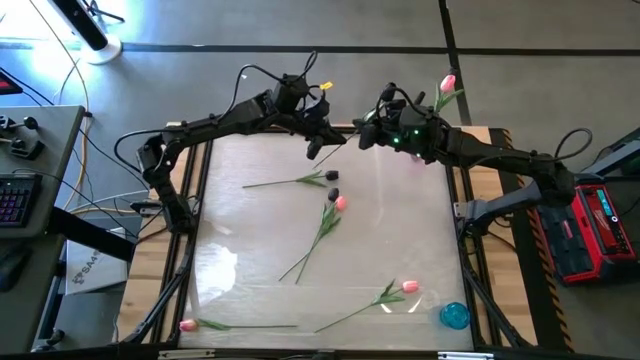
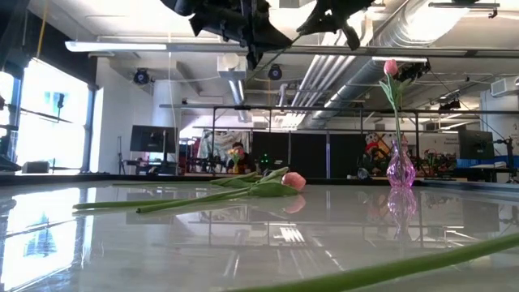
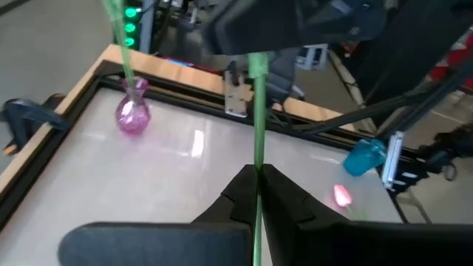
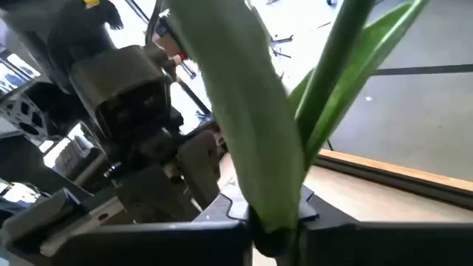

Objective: Sort flowers into vase by color
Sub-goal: Put the top center black flower into the purple vase

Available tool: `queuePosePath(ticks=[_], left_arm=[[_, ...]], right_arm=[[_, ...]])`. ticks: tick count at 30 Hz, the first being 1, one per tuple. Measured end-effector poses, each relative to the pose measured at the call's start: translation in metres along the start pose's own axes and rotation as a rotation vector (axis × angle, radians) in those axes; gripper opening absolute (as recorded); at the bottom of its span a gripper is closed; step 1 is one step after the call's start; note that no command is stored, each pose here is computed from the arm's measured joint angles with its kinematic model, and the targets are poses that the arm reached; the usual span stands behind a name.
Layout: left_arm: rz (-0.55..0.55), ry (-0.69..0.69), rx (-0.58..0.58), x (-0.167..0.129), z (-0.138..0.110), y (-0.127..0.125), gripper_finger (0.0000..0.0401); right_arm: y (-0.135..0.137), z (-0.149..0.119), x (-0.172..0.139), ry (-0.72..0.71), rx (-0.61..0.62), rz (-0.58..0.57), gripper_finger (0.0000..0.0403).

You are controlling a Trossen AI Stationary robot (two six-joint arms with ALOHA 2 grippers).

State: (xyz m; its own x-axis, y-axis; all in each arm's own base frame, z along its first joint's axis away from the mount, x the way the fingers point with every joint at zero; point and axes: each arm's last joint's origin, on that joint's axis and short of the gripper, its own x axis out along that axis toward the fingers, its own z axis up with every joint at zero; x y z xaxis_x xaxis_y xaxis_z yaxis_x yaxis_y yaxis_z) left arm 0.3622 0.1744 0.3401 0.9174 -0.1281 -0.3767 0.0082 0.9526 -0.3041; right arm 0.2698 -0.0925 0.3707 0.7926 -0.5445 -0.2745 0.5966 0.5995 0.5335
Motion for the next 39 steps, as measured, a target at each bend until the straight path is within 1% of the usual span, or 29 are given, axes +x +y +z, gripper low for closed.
queuePosePath(ticks=[2,6,10,16,21,22,26,34,36,39], left_arm=[[0.026,0.007,-0.008,0.0,-0.001,0.001,0.0012],[0.043,0.043,-0.034,-0.002,-0.005,0.005,0.003],[0.056,0.096,-0.021,-0.004,-0.011,0.008,0.0042],[0.061,0.103,-0.012,-0.007,-0.011,0.011,0.0044],[0.07,0.085,-0.012,-0.012,-0.009,0.016,0.0044],[0.063,0.084,-0.014,-0.012,-0.009,0.017,0.0044],[-0.023,0.071,-0.03,-0.018,-0.008,0.022,0.0044],[-0.002,0.038,-0.05,-0.029,-0.004,0.033,0.0044],[-0.011,0.042,-0.063,-0.033,-0.004,0.033,0.0044],[-0.023,0.04,-0.046,-0.036,-0.003,0.029,0.0044]], right_arm=[[-0.003,-0.003,0.0,0.023,-0.012,-0.032,0.0014],[-0.009,-0.008,-0.001,0.063,-0.042,-0.124,0.0004],[-0.013,-0.012,-0.002,0.099,-0.064,-0.176,0.0003],[-0.017,-0.021,-0.006,0.149,-0.095,-0.266,0.0002],[-0.021,-0.027,-0.009,0.201,-0.104,-0.312,0.0001],[-0.021,-0.029,-0.01,0.203,-0.104,-0.328,0.0001],[-0.021,-0.037,-0.016,0.216,-0.13,-0.412,0.0001],[-0.027,-0.052,-0.029,0.335,-0.162,-0.521,0.0],[-0.031,-0.052,-0.032,0.354,-0.175,-0.55,0.0],[-0.039,-0.044,-0.037,0.345,-0.194,-0.587,0.0]])
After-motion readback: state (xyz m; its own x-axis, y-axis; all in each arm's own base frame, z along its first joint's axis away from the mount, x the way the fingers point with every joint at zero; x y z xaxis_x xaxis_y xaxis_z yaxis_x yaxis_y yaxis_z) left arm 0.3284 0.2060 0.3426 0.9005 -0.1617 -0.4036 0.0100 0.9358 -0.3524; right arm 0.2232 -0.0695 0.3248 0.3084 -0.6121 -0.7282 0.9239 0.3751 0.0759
